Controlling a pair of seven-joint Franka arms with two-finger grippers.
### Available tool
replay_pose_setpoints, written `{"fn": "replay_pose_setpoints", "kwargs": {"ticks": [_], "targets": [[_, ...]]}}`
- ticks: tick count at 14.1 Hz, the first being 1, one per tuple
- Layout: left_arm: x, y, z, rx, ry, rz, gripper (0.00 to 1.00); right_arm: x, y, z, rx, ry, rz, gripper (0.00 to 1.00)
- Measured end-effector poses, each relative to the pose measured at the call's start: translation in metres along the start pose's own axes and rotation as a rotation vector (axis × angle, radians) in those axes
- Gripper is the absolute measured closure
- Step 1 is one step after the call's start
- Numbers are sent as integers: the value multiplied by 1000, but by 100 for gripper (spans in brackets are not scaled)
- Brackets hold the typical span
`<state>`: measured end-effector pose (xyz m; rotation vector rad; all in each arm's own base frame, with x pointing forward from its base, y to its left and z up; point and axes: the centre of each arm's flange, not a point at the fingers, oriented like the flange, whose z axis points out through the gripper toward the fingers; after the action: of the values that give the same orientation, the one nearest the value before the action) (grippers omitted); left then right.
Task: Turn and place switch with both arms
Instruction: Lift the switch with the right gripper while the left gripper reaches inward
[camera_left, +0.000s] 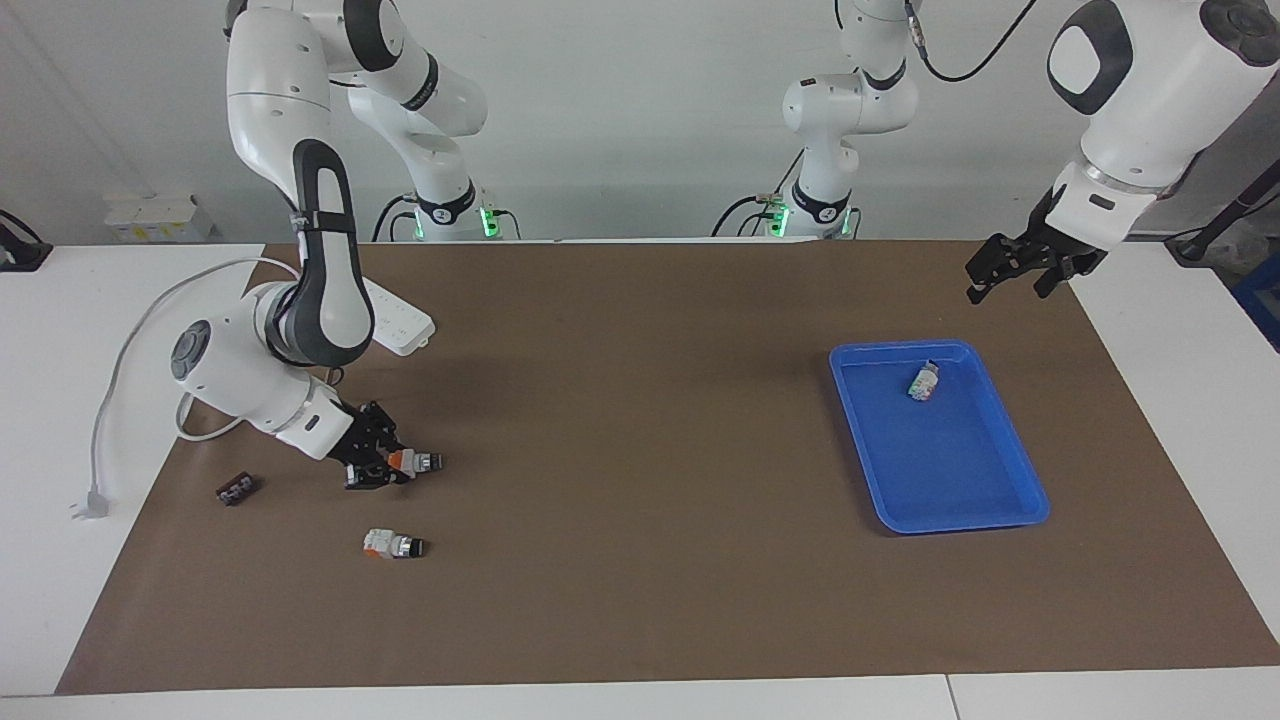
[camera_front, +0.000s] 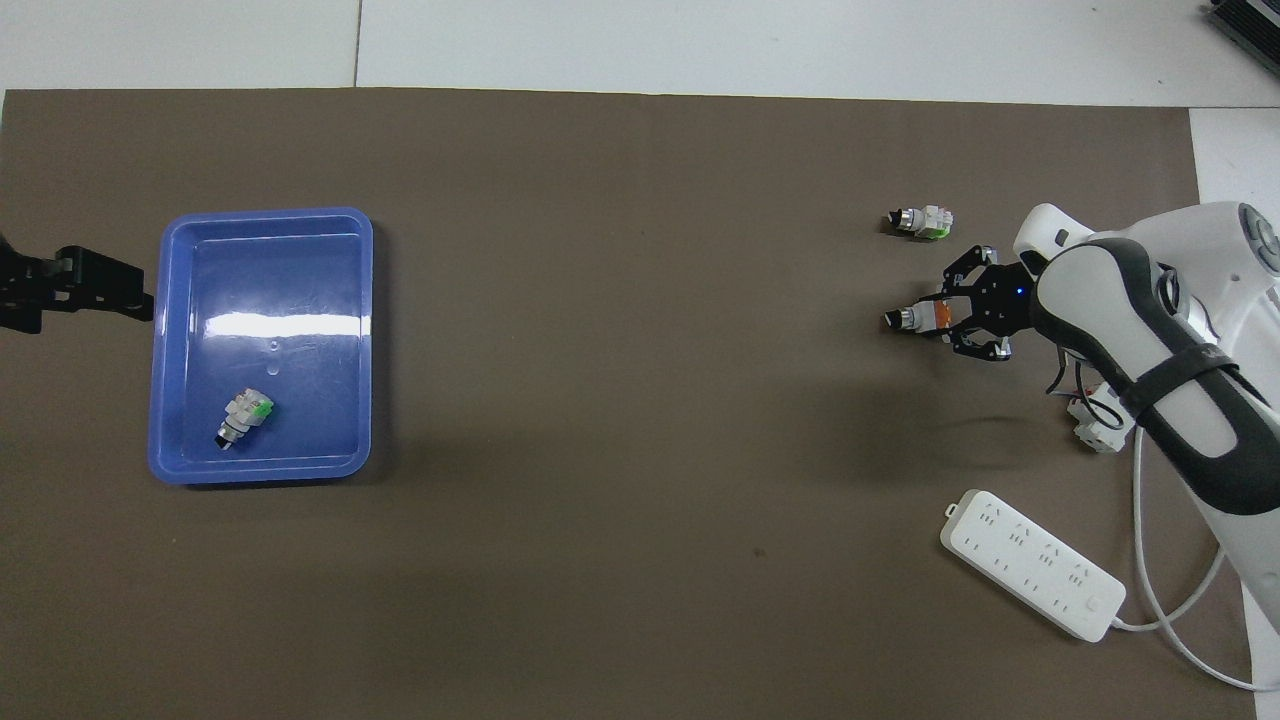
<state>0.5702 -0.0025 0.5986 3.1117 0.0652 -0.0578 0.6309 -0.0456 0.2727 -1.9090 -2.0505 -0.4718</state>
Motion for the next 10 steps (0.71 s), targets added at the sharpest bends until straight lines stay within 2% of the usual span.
{"fn": "replay_pose_setpoints", "kwargs": {"ticks": [2,4,10], "targets": [[0,0,0,0,0,0,0,7,-1,3,-1,47,23,59],[0,0,0,0,0,0,0,22,1,-8,-4,64,11,59],[0,0,0,0,1,0,0,119,-4,-71,-10,82,-26,59]]}}
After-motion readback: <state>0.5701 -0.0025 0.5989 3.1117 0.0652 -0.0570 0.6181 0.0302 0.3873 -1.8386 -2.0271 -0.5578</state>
